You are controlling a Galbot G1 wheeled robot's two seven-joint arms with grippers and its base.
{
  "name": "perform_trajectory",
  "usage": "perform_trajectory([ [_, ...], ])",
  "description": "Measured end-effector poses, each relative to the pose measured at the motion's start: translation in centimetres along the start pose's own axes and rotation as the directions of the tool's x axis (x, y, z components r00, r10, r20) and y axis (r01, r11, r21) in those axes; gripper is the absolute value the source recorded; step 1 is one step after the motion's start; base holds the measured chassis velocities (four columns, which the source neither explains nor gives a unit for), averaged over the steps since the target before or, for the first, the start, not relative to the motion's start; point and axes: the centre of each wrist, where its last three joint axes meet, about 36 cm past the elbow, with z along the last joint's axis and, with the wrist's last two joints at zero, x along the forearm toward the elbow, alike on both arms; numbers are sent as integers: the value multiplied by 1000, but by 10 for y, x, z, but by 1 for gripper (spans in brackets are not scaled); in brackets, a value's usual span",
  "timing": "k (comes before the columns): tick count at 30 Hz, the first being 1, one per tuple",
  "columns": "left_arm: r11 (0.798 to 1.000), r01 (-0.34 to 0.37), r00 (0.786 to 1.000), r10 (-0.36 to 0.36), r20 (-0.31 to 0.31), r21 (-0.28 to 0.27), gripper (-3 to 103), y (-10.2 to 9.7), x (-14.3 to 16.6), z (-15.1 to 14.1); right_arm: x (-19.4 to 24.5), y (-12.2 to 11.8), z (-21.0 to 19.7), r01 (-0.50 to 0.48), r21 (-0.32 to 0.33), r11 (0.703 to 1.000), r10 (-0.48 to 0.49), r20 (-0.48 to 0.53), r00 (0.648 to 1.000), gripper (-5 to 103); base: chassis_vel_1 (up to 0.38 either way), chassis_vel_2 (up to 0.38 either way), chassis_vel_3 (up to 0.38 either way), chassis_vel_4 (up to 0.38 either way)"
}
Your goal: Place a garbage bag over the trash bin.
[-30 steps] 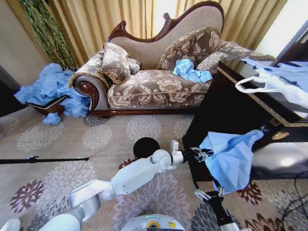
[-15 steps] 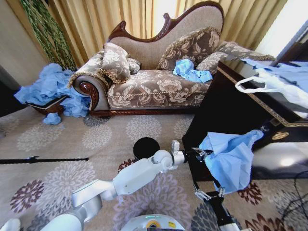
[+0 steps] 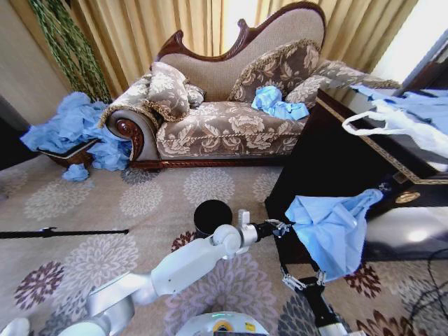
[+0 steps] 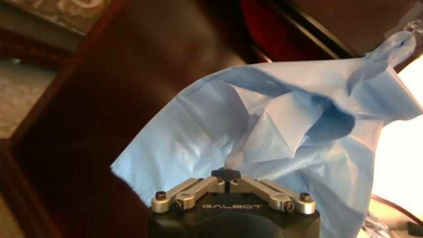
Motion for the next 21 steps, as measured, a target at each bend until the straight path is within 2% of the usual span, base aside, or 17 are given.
perform_trajectory([
  [5, 998, 57, 998, -57, -24, 24, 0, -2, 18, 7, -1, -1, -3, 1, 4, 1000, -1, 4, 1000, 100, 0, 0, 0, 0],
  [8, 993, 110, 994, -109, -22, 52, 0, 1, 49, 14, -2, 0, -4, 2, 4, 1000, -2, 7, 1000, 100, 0, 0, 0, 0],
  [9, 993, 110, 994, -109, -22, 52, 0, 1, 49, 14, -2, 0, -4, 2, 4, 1000, -2, 7, 1000, 100, 0, 0, 0, 0],
  [15, 977, 193, 981, -196, 17, 93, 0, 12, 97, 16, -5, 2, -5, 7, 4, 1000, -7, 12, 1000, 100, 0, 0, 0, 0],
  [21, 956, 275, 958, -282, 59, 99, 0, 23, 141, 8, -7, 0, -10, 10, 13, 1000, -11, 21, 1000, 100, 0, 0, 0, 0],
])
